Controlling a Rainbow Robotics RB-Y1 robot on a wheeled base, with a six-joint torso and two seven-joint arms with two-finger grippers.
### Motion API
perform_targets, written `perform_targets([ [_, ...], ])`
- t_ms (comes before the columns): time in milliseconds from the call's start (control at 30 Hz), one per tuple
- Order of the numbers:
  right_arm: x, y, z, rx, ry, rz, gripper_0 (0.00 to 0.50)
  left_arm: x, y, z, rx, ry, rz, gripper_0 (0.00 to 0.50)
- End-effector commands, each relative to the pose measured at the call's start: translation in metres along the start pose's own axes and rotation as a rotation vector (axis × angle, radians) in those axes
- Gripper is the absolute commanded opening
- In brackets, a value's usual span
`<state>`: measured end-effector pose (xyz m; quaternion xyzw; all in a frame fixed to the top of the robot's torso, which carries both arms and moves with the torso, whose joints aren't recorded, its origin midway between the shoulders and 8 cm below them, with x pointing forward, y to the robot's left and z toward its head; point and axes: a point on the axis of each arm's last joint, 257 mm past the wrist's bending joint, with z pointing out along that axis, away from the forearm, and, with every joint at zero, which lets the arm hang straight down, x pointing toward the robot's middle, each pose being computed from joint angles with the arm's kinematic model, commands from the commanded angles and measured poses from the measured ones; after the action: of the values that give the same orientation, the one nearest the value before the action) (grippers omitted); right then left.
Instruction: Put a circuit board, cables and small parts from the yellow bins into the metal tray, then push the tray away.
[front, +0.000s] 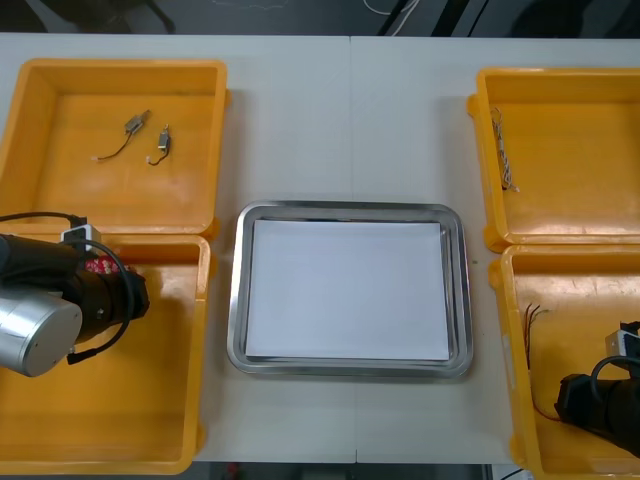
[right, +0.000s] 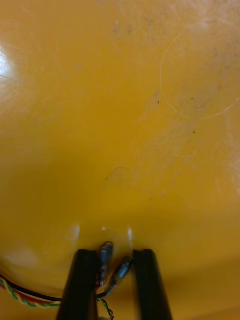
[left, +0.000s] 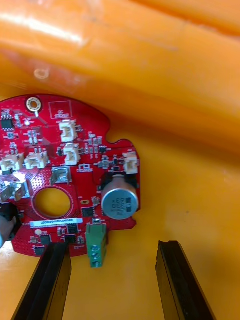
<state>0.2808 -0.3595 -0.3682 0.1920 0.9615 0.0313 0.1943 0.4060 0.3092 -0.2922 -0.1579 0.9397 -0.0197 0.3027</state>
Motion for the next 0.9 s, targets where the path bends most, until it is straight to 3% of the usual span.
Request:
perform_targets([
  [33,0.014,-0.001,0.004,0.002,0.009,0.003,0.000,0.017,0.000,0.004,-0.006,0.013,-0.056,0.500],
  [200,0.007,-0.006,0.001,0.002,-0.011,0.013,0.000,0.016,-0.002,0.004,0.002,0.007,-0.056,0.500],
  [567,-0.042,-0.036,-0.031,0.056,-0.108,-0.030,0.000,0.011,0.001,0.014,0.009,-0.013,-0.064,0.500],
  [767,-0.069,-0.039,-0.054,0.003,-0.138,-0.026,0.000,0.011,0.000,0.014,0.010,-0.015,-0.063,0.500],
  [800,-0.072,-0.040,-0.056,0.002,-0.141,-0.030,0.000,0.010,0.000,0.013,0.010,-0.017,-0.062,0.478],
  [867,-0.081,-0.044,-0.064,0.004,-0.154,-0.036,0.000,0.010,0.000,0.013,0.010,-0.017,-0.060,0.254],
  [900,-0.083,-0.044,-0.065,0.005,-0.157,-0.040,0.000,0.010,0.000,0.013,0.011,-0.018,-0.060,0.183],
])
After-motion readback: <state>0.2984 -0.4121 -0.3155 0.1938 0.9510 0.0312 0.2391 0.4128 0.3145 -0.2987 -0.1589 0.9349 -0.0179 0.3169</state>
